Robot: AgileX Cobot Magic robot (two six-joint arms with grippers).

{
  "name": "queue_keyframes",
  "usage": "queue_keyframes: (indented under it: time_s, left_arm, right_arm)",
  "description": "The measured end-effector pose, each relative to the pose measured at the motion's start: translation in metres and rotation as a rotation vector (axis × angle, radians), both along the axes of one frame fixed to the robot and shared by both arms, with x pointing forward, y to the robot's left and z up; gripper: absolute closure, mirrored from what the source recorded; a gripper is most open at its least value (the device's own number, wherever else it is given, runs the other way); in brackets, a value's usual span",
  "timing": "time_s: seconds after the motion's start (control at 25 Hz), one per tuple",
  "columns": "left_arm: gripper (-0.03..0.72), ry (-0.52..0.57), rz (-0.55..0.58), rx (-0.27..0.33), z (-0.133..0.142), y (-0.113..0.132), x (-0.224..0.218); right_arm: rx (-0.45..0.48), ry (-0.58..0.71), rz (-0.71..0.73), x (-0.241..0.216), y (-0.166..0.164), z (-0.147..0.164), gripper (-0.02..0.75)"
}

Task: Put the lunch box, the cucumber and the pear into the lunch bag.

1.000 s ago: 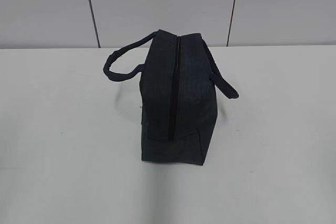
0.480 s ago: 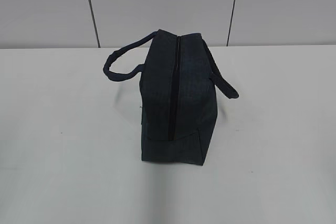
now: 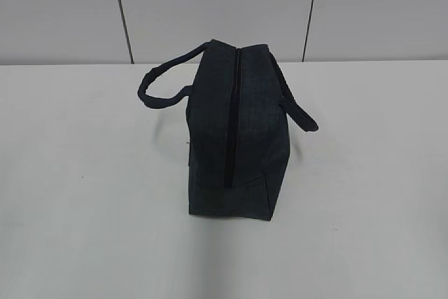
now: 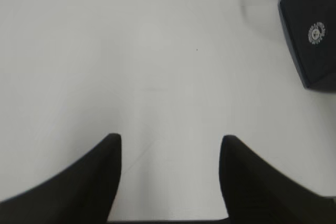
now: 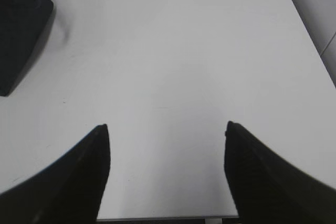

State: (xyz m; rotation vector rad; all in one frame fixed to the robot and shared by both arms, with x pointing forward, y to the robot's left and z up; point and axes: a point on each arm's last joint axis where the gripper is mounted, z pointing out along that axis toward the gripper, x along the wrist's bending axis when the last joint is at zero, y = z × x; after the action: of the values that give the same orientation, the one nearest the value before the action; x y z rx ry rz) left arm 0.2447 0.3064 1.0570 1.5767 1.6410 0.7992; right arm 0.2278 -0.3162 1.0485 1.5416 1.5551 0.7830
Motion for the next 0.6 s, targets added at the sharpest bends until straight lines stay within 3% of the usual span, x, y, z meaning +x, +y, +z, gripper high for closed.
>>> queue_keyframes:
  time_s: [0.28, 0.6]
  left_arm:
    - [0.275, -0.096, 0.024, -0.013, -0.001, 0.002, -0.017]
    - [0.293, -0.105, 0.024, -0.015, -0.001, 0.002, -0.018]
  right_arm:
    - [-0.001, 0.000, -0.001, 0.000, 0.000, 0.000, 0.232]
    - [-0.001, -0.003, -0.001, 0.000, 0.000, 0.000, 0.232]
